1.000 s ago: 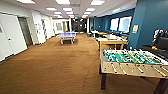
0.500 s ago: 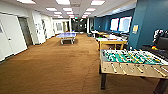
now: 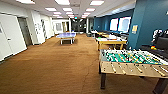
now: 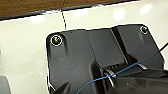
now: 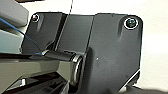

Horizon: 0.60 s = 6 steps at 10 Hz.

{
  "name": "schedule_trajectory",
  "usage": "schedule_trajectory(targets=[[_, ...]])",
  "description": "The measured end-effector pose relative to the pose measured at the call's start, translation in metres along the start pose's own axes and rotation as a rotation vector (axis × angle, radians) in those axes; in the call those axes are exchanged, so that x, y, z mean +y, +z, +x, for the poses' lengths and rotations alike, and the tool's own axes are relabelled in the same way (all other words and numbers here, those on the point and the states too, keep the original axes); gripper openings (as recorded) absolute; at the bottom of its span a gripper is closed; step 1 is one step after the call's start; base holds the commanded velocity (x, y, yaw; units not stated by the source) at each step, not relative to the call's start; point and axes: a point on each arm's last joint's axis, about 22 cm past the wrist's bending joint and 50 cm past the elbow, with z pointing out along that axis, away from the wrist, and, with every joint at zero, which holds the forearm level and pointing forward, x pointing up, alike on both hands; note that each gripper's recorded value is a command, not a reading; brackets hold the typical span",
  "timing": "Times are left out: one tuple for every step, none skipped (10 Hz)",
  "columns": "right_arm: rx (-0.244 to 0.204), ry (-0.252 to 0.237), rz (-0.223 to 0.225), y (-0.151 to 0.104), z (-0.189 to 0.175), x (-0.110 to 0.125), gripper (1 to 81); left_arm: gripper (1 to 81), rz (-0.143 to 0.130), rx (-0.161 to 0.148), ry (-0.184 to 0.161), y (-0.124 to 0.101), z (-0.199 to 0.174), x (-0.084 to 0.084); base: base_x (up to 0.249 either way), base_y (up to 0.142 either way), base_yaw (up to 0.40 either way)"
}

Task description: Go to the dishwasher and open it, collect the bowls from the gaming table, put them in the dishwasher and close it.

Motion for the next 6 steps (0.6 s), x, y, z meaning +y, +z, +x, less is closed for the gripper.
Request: schedule_trajectory(targets=[[0.001,0.000,0.000,0.0000,0.0005,0.0001,81.1,81.1,-0.001,0.000,0.000,0.0002,0.0003,0.0005,0.000,0.000,0.000],[0.000,0.000,0.000,0.0000,0.0000,0.0000,81.1,81.1,-0.001,0.000,0.000,0.0002,0.0003,0.0005,0.000,0.000,0.000],[0.000,0.000,0.000,-0.0001,0.0000,0.0003,81.1,81.1,-0.001,0.001,0.000,0.0003,0.0007,0.0008,0.000,0.000,0.000],[0.000,0.000,0.000,0.0000,0.0004,0.0001,81.1,81.1,-0.001,0.001,0.000,0.0003,0.0007,0.0008,0.000,0.000,0.000],[0.000,0.000,0.000,0.0000,0.0004,0.0001,81.1,81.1,-0.001,0.000,0.000,0.0003,0.0004,0.0008,0.000,0.000,0.000],[0.000,0.000,0.000,0.0000,0.0003,0.0001,81.1,81.1,-0.001,0.000,0.000,0.0002,0.0003,0.0005,0.000,0.000,0.000]])
